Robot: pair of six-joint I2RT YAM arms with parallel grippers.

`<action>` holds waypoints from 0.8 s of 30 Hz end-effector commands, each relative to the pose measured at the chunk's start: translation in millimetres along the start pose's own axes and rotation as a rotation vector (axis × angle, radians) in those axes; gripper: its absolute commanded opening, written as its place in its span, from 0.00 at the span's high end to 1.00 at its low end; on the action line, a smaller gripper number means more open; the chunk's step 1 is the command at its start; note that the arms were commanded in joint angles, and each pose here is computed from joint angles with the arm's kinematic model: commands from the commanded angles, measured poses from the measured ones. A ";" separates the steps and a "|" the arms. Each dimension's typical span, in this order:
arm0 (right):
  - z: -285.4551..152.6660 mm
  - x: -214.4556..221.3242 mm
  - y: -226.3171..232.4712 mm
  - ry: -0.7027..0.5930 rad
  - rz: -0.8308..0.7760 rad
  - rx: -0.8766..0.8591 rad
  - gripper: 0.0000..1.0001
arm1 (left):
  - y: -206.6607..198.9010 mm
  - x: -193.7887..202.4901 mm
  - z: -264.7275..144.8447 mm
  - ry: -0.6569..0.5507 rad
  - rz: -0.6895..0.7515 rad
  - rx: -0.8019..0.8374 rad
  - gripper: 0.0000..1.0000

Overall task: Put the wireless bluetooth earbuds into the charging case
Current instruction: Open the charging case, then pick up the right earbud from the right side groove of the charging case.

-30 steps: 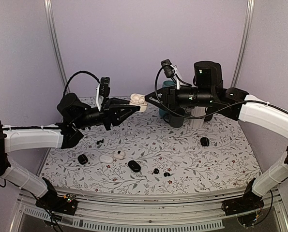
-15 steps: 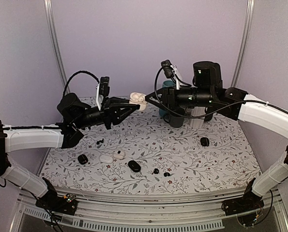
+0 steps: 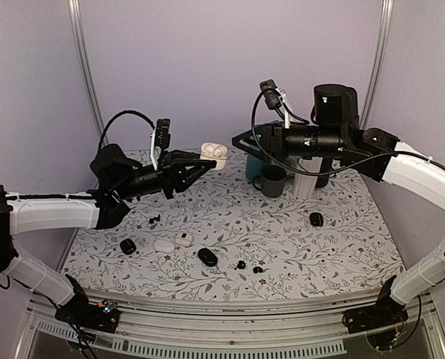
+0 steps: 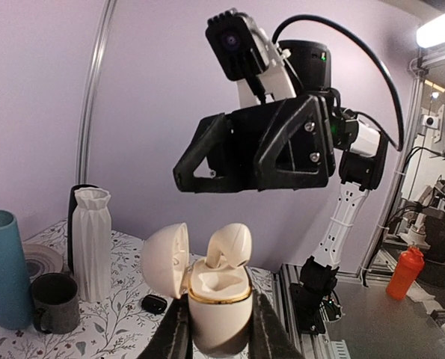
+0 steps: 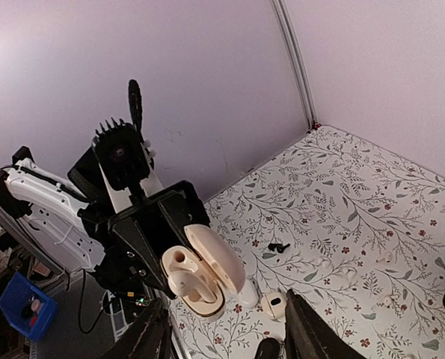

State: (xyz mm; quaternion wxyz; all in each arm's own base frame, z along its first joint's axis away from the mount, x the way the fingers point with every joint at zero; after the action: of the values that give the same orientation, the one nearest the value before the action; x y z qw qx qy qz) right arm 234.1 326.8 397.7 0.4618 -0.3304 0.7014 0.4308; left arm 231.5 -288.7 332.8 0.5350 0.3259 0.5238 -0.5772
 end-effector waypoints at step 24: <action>18.8 -11.3 30.0 0.154 -0.197 -0.152 0.59 | 1.9 -10.9 3.6 -0.001 -0.006 0.016 1.00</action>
State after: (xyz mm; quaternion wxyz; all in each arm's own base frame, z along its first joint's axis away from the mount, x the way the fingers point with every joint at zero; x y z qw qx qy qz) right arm 220.9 356.1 408.4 0.4116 -0.4517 0.6684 0.4240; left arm 232.8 -291.7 333.4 0.5235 0.3278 0.5268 -0.5839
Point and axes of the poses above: each gripper's point midway between its finger pads, its own z axis out along the fingers, its own y axis along the line the jaws close on, x = y × z, the point moved 6 cm from there along -z, back along the fingers, and after that the axes turned 4 degrees about -z, right-handed, at the moved point
